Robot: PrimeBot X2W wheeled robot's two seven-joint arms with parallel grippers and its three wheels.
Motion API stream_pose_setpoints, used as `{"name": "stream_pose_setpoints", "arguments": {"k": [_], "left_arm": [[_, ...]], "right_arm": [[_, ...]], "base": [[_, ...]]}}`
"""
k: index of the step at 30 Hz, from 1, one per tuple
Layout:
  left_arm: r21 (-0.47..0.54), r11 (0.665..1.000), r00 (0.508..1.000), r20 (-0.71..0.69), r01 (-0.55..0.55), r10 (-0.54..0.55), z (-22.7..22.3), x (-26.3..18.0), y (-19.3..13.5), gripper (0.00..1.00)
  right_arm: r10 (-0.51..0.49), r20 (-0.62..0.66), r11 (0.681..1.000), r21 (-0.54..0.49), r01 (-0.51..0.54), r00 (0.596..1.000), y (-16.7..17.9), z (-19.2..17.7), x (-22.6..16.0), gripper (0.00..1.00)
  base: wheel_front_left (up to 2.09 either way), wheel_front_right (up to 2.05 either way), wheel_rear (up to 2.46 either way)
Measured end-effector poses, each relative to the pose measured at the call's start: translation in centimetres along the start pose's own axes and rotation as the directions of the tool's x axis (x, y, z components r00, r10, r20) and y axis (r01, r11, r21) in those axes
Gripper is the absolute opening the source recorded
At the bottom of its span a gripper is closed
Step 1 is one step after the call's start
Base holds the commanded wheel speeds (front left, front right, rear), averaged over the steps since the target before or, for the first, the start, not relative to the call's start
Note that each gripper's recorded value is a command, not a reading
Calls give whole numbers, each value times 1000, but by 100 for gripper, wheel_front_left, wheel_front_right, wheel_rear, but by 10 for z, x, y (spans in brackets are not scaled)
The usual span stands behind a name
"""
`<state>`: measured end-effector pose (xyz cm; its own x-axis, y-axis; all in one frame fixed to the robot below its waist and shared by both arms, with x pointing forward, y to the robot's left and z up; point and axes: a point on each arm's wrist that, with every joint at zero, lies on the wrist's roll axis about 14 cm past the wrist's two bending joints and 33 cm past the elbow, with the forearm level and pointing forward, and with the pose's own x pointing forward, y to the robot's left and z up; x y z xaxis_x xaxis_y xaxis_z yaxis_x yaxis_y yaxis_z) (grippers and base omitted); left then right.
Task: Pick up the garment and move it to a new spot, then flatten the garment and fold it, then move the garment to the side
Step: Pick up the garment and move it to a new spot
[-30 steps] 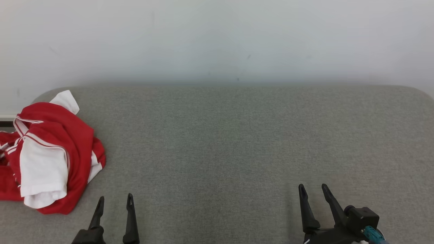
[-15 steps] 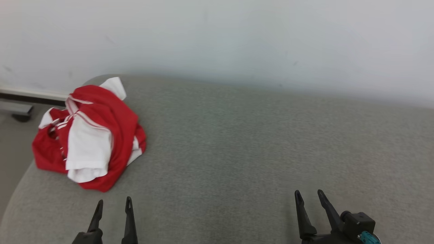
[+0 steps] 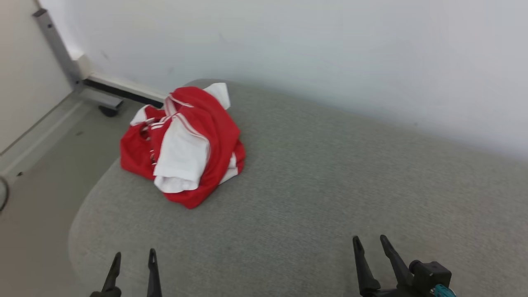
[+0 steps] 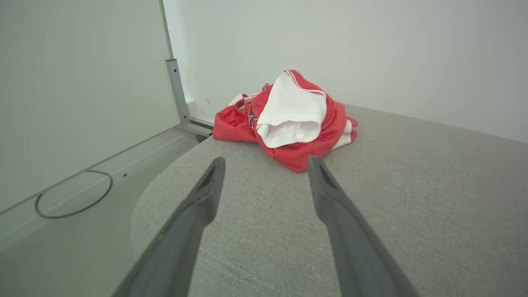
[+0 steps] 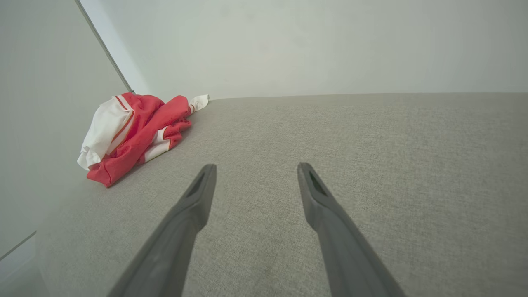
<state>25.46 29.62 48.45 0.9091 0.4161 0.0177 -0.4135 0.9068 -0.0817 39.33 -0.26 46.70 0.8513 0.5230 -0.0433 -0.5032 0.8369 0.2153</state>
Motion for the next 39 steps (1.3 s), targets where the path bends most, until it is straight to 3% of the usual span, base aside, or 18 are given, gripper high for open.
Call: {"name": "stream_pose_setpoints", "arguments": {"k": [9,22,28,39], "left_arm": [[-5,987,987,3,-159,159,2,-25,47,100],[3,982,982,-23,-186,186,-4,-24,52,100],[-41,987,987,-45,-153,151,-9,-3,44,100],[-156,986,996,-64,-65,56,35,96,22,100]], "right_arm": [[152,-27,988,-2,-153,988,48,-7,26,100],[168,-45,986,8,-168,985,52,-14,36,100],[151,-45,989,9,-151,988,45,-15,37,100],[123,-46,992,-10,-124,991,30,-19,39,100]], "base": [[0,0,0],[0,0,0],[0,0,0],[0,0,0]]}}
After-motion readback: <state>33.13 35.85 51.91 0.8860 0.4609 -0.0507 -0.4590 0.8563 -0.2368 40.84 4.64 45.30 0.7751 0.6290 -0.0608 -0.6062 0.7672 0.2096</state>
